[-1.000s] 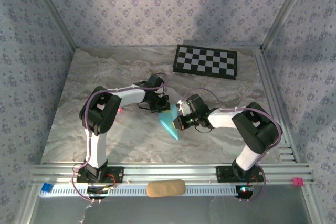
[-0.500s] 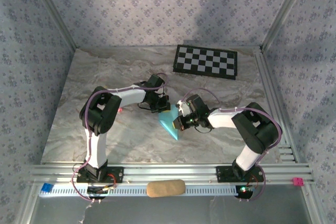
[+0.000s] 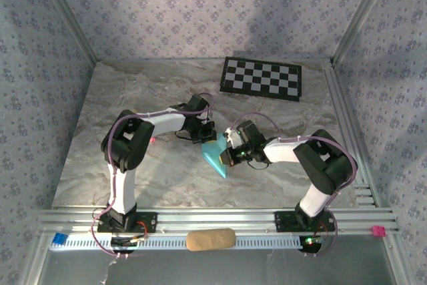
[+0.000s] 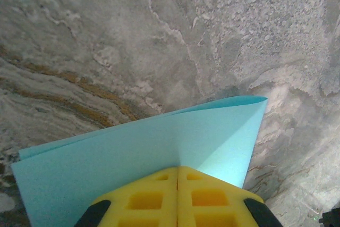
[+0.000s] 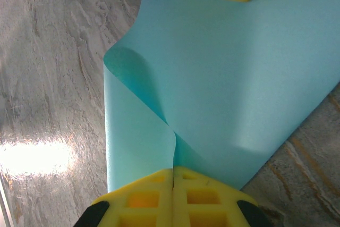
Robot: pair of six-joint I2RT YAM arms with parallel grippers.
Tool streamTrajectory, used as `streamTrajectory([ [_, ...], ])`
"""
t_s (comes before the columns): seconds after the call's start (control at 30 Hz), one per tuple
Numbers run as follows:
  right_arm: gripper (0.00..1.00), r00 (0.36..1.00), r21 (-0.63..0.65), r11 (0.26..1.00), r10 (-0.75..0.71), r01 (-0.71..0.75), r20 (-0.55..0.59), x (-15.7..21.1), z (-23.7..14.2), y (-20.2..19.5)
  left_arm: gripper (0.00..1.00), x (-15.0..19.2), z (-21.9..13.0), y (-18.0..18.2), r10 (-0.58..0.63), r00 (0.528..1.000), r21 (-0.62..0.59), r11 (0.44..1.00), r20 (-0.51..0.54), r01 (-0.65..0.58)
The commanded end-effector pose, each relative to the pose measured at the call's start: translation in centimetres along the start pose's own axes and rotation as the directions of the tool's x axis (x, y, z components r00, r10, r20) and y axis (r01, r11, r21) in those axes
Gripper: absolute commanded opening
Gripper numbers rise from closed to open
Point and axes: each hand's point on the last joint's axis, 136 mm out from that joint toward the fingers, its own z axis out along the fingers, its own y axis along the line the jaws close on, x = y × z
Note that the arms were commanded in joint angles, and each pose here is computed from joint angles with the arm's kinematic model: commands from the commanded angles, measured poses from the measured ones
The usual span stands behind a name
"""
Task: Fold a paper plane with a square sheet of paper (pick it up from the middle)
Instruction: Third fold the triangle at the center of the table.
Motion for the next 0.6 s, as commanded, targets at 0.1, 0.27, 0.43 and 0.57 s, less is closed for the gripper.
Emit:
streamTrajectory([
  [0.1, 0.0, 1.0, 0.022, 1.0, 0.006, -0.005, -0.028, 0.6, 0.3, -0.4, 0.14, 0.1, -0.9, 0.0, 0.005, 1.0, -0.046, 0.999, 0.027, -0.004],
  [0.27, 0.0, 1.0, 0.018, 1.0, 0.007, -0.007, -0.028, 0.6, 0.4, -0.4, 0.25, -0.8, -3.1, -1.1, 0.012, 0.994, -0.033, 0.999, 0.105, -0.009],
  [0.43, 0.0, 1.0, 0.017, 1.0, 0.006, -0.006, -0.024, 0.4, 0.4, -0.3, 0.3, -0.6, -5.0, -0.6, -0.01, 0.986, -0.05, 0.999, 0.165, 0.019],
  [0.57, 0.0, 1.0, 0.021, 1.0, 0.006, -0.006, -0.022, 0.3, 0.4, -0.4, 0.23, 0.3, -6.5, -0.6, -0.053, 0.976, -0.01, 0.998, 0.21, 0.057],
])
